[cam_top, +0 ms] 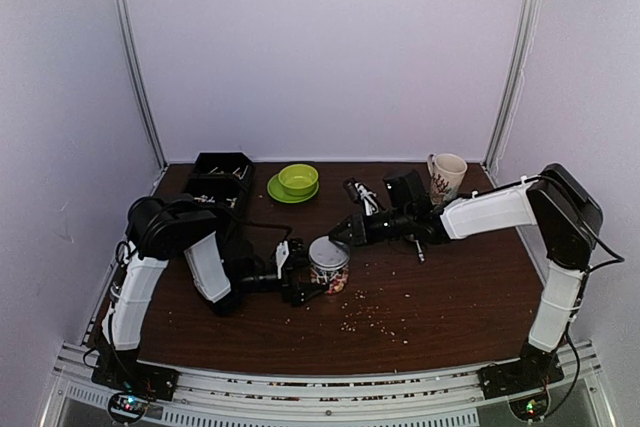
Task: Pack the candies
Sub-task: Screw the box lid onto the packing bottle.
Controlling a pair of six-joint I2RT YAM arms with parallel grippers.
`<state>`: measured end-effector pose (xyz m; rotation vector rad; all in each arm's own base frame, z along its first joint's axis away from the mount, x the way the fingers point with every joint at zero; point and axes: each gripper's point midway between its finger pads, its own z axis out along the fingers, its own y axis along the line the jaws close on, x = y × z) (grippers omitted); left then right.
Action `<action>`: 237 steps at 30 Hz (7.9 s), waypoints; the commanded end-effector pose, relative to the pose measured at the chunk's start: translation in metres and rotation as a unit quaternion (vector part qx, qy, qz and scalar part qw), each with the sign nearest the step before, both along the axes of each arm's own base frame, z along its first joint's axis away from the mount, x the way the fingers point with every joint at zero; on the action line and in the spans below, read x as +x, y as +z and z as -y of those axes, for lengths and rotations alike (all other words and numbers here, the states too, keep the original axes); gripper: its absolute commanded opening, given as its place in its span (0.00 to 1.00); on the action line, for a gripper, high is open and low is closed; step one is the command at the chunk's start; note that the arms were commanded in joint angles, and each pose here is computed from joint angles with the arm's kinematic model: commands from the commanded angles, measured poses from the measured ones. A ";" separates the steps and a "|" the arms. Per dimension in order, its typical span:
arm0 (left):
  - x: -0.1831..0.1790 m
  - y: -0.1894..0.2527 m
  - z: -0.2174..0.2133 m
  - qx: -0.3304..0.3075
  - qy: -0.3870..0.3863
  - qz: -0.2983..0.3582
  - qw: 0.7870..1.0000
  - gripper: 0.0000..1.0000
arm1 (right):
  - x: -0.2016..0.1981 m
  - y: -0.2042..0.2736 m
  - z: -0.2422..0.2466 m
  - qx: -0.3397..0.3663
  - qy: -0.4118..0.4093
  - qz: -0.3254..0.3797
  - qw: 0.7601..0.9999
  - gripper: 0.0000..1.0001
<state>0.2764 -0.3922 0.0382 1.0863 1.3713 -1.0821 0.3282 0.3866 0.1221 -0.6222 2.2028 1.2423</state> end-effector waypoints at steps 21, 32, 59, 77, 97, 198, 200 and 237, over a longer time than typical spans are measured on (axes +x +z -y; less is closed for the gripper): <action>0.007 -0.016 -0.004 0.007 0.030 -0.030 0.999 0.85 | -0.035 -0.009 0.026 -0.004 -0.009 -0.027 1.000 0.14; 0.007 -0.018 -0.003 0.008 0.030 -0.030 0.999 0.84 | -0.058 -0.005 0.043 0.006 -0.008 -0.019 1.000 0.14; -0.001 -0.019 -0.001 0.007 0.003 -0.027 1.000 0.83 | 0.016 0.033 -0.023 -0.025 0.087 0.023 0.996 0.41; -0.001 -0.019 0.001 0.006 0.000 -0.028 1.000 0.83 | -0.008 0.002 -0.016 -0.057 0.152 -0.006 0.987 0.27; 0.009 -0.022 -0.002 0.008 0.031 -0.034 0.999 0.78 | -0.039 -0.019 0.027 -0.109 0.125 -0.036 0.985 0.13; 0.013 -0.023 -0.004 0.004 0.028 -0.049 0.998 0.75 | -0.069 0.015 0.050 -0.173 0.104 0.042 0.978 0.19; 0.012 -0.023 -0.004 0.003 0.026 -0.049 0.998 0.75 | -0.060 0.028 0.050 -0.162 0.095 0.053 0.981 0.21; 0.010 -0.024 -0.002 0.004 0.017 -0.046 0.999 0.75 | -0.005 -0.005 -0.010 -0.115 0.161 -0.011 0.980 0.26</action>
